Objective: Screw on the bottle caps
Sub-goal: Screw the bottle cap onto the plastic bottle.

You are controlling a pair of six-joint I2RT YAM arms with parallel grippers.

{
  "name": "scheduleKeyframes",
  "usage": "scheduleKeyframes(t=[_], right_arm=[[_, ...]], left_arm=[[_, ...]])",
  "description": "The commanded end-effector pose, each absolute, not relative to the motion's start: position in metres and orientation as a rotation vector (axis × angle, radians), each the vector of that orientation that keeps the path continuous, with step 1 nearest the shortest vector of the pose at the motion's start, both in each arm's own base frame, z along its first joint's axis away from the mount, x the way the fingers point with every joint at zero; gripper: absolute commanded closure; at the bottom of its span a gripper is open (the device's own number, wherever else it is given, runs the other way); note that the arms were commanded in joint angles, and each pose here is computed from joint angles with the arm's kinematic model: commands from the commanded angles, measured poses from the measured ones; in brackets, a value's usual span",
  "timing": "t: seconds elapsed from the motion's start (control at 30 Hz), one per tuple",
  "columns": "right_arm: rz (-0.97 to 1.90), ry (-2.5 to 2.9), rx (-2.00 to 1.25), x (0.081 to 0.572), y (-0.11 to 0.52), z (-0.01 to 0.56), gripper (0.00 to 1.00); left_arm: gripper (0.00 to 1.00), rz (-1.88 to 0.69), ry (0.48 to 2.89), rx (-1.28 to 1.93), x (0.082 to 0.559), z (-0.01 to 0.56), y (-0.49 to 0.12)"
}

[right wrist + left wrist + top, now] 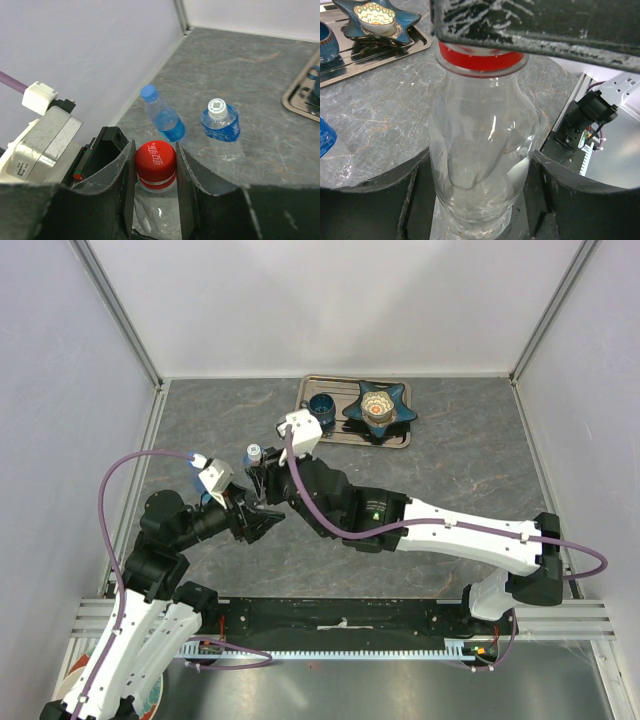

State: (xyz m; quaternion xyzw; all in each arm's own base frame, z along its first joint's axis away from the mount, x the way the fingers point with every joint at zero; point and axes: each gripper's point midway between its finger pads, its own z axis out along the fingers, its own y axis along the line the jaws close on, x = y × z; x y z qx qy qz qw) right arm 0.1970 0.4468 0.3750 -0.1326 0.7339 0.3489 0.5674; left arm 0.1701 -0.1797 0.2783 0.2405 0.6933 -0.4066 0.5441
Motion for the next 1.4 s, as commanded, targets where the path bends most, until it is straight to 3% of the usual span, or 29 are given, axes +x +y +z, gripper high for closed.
scheduleKeyframes(t=[0.0,0.53,0.7,0.93,1.1,1.37], right_arm=[[0.34,2.055,-0.701,0.143,0.411,0.234,1.0],[0.185,1.998,-0.517,0.132,0.426,0.247,0.99],[0.229,1.985,-0.52,0.127,0.442,0.265,0.73],[0.448,1.894,-0.477,0.124,0.438,0.324,0.45],[0.548,1.859,-0.483,0.122,0.434,0.352,0.38],[0.701,1.786,-0.588,0.115,0.406,0.389,0.37]], left_arm=[[0.98,-0.748,1.239,0.505,0.191,0.382,-0.158],[0.98,-0.728,1.224,0.517,0.193,0.384,-0.158],[0.98,-0.785,1.182,0.578,0.183,0.384,-0.167],[0.98,-0.868,1.147,0.683,0.172,0.376,-0.183],[0.98,-0.894,1.134,0.724,0.167,0.371,-0.187],[0.98,-0.918,1.124,0.773,0.159,0.364,-0.191]])
